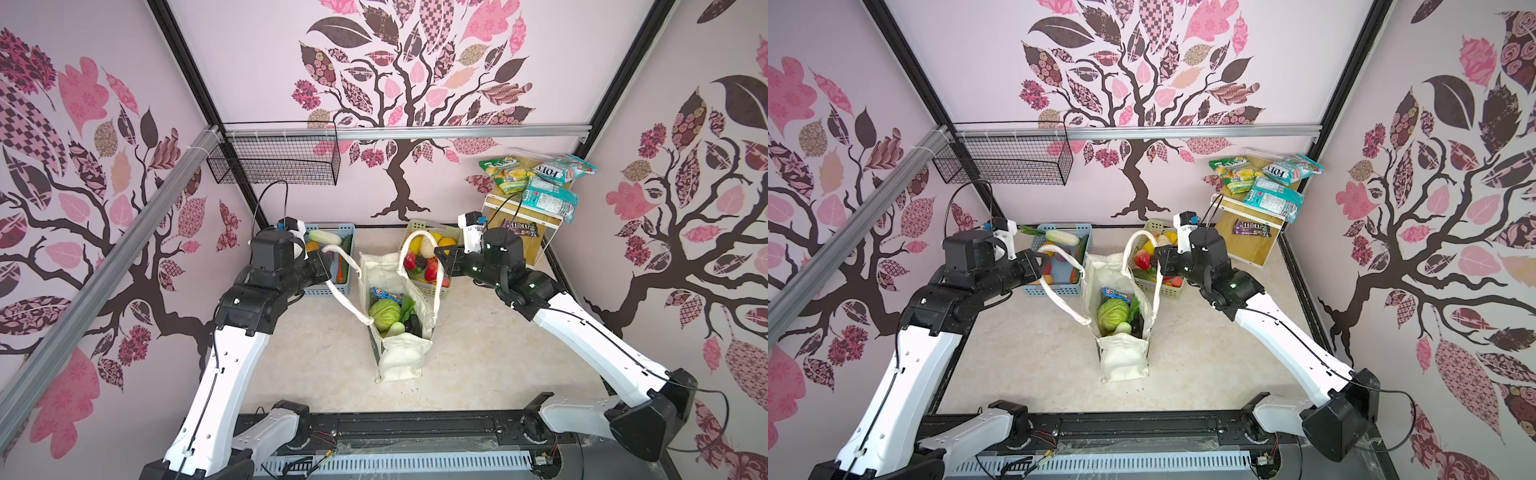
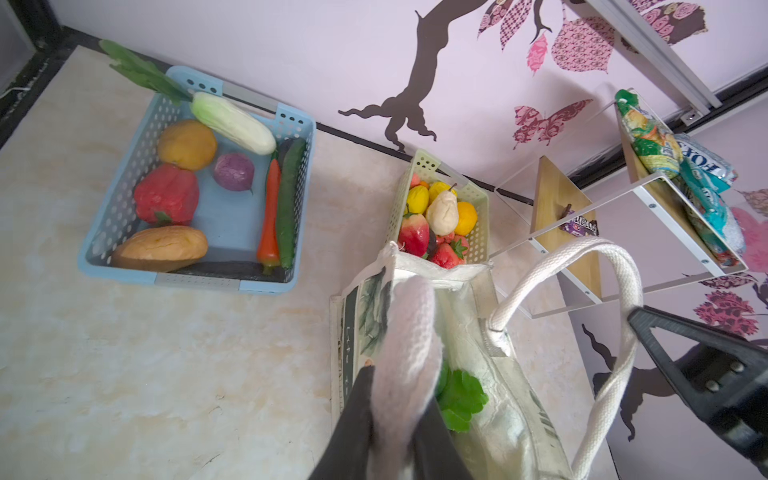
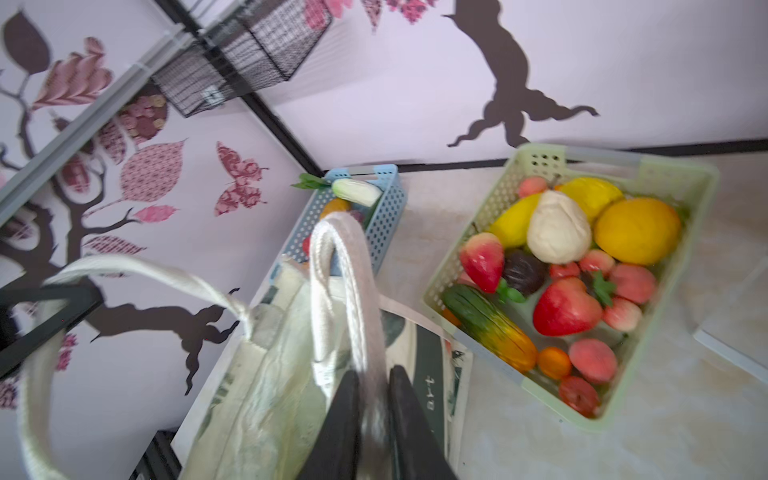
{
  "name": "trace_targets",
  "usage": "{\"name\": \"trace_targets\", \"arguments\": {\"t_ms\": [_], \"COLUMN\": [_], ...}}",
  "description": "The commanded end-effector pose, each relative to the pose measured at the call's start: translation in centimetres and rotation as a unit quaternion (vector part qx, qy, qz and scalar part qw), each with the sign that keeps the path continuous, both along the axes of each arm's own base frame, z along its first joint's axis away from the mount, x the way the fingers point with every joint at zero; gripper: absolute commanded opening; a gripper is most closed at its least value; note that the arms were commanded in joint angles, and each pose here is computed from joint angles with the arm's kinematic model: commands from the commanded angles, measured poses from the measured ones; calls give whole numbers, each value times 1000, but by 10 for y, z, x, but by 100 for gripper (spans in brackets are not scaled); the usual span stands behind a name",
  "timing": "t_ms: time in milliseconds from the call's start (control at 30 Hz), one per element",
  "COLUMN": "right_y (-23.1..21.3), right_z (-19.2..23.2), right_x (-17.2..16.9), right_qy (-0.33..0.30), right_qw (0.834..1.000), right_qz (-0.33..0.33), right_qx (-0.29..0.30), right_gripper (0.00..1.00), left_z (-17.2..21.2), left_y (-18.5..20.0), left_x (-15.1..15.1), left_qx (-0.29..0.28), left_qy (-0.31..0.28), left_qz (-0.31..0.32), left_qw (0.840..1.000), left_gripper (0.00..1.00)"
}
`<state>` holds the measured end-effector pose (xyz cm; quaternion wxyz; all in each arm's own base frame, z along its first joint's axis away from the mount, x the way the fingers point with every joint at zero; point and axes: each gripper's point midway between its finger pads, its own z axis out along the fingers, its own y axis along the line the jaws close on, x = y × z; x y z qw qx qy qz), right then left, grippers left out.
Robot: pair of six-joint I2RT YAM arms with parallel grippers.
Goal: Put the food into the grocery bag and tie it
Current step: 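Lift both bag handles upward, bringing the grippers toward each other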
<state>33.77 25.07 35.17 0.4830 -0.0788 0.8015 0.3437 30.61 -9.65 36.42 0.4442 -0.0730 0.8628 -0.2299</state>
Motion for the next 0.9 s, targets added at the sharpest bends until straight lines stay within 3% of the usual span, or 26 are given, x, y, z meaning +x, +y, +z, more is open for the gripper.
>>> {"name": "trace_targets", "arguments": {"t_ms": [0,200,433,867], "right_y": [21,77,129,160], "right_z": [35,51,45,5], "right_x": [-15,-53,-101,-89], "right_qy": [-50,-81,-83,-37], "right_qw": [998,988,963,962], "right_qz": [45,135,254,268], "right_qx": [6,5,25,44], "right_gripper": [16,14,13,12], "left_z": [25,38,54,64], "left_y": [-20,-50,-63,-93], "left_x": [1,6,11,-2], "left_qx": [-10,-12,-33,-73], "left_qy": [-25,-35,-47,-57], "left_qz": [-42,-77,-92,-126], "left_qw": [999,996,994,988], "left_gripper": [16,17,17,20]}}
